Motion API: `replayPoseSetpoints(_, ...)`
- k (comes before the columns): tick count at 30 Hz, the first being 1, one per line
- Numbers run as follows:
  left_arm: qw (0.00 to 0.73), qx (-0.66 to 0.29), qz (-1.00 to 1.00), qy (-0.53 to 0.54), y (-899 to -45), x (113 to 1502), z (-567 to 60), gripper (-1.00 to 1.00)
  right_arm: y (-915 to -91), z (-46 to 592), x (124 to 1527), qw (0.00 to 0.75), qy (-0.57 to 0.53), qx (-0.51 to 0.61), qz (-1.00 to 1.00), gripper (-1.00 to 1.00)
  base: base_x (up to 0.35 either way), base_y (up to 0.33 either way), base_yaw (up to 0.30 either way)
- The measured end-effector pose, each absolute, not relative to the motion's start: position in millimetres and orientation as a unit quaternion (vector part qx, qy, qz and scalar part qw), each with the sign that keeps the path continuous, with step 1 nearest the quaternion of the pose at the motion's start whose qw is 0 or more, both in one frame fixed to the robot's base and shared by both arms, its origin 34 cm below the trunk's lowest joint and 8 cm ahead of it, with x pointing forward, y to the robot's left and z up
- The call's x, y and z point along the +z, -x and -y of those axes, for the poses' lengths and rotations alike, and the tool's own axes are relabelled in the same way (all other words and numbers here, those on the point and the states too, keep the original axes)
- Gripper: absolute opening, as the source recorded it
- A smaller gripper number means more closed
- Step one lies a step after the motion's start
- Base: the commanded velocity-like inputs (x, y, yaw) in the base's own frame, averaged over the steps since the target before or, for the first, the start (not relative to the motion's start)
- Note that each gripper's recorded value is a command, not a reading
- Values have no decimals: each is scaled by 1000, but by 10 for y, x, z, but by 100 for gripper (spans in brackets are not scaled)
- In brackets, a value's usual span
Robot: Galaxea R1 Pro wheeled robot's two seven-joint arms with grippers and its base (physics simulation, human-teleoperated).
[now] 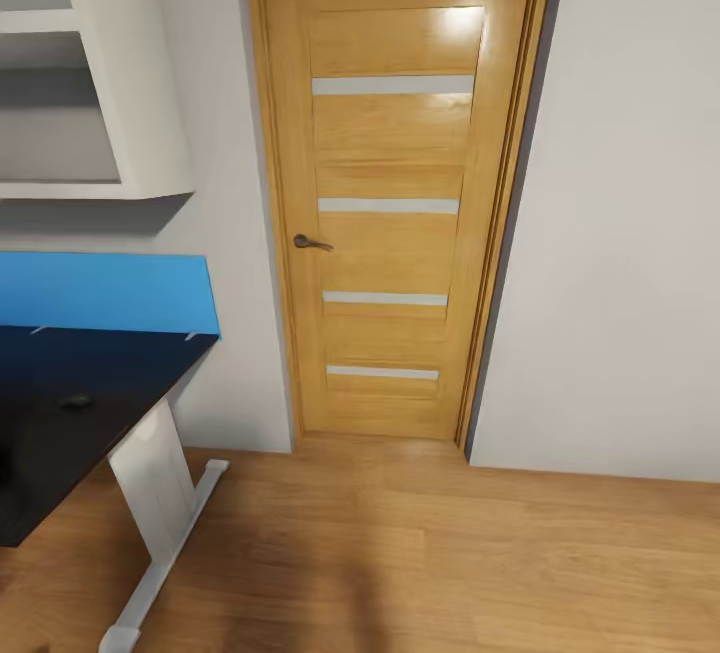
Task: In the bedroom, organize the workspace by keeping the computer under the desk, ensuring the monitor is on the desk, placing the keyboard on the desk next to the monitor, placing the mouse on the desk next to the keyboard, moving the folder from the swivel chair onto the desk next to the mouse, stacking the notebook on top of the folder with the pen on top of the notebook, and positioning the swivel chair next to the desk.
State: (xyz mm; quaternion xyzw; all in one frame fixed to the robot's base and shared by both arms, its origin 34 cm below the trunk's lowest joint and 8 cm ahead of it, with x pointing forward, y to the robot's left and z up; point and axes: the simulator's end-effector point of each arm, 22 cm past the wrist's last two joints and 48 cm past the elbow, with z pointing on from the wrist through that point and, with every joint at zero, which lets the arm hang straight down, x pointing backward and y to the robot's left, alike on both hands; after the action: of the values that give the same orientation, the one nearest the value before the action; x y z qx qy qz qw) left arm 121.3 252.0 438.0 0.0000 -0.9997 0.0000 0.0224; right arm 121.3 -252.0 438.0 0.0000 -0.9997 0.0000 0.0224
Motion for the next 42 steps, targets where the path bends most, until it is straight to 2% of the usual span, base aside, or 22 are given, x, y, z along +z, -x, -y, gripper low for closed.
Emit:
replayPoseSetpoints(8, 11, 21, 1000, 3, -1321, 4500, -2211, 100, -1236, 2290, 4500, 25, 2, -13, 1000, 100, 0, 0, 0)
replayPoseSetpoints(23, 10, 21, 1000, 3, -1324, 4742, -2210, 100, -1271, 2298, 4741, 12, 3, -13, 1000, 100, 0, 0, 2)
replayPoseSetpoints(28, 10, 20, 1000, 0, -1325, 4819, -2223, 100, -1351, 2256, 4819, -4, 8, -15, 1000, 100, 0, 0, 165)
replayPoseSetpoints(29, 10, 20, 1000, 0, -1326, 4835, -2223, 100, -1792, 2261, 4881, -104, 10, -14, 994, 100, 0, 0, 240)
replayPoseSetpoints(30, 10, 20, 1000, 0, -1328, 4850, -2224, 100, -1877, 2259, 4917, -124, 10, -14, 992, 100, 0, 0, 243)
replayPoseSetpoints(37, 7, 20, 1000, 0, -1346, 4955, -2224, 100, -2104, 2262, 5092, -177, 11, -14, 984, 100, 0, 0, 259)
replayPoseSetpoints(42, -26, 19, 999, 0, -1665, 5033, -2213, 100, -2453, 2284, 5242, -222, 11, -12, 975, 100, 0, 0, 281)
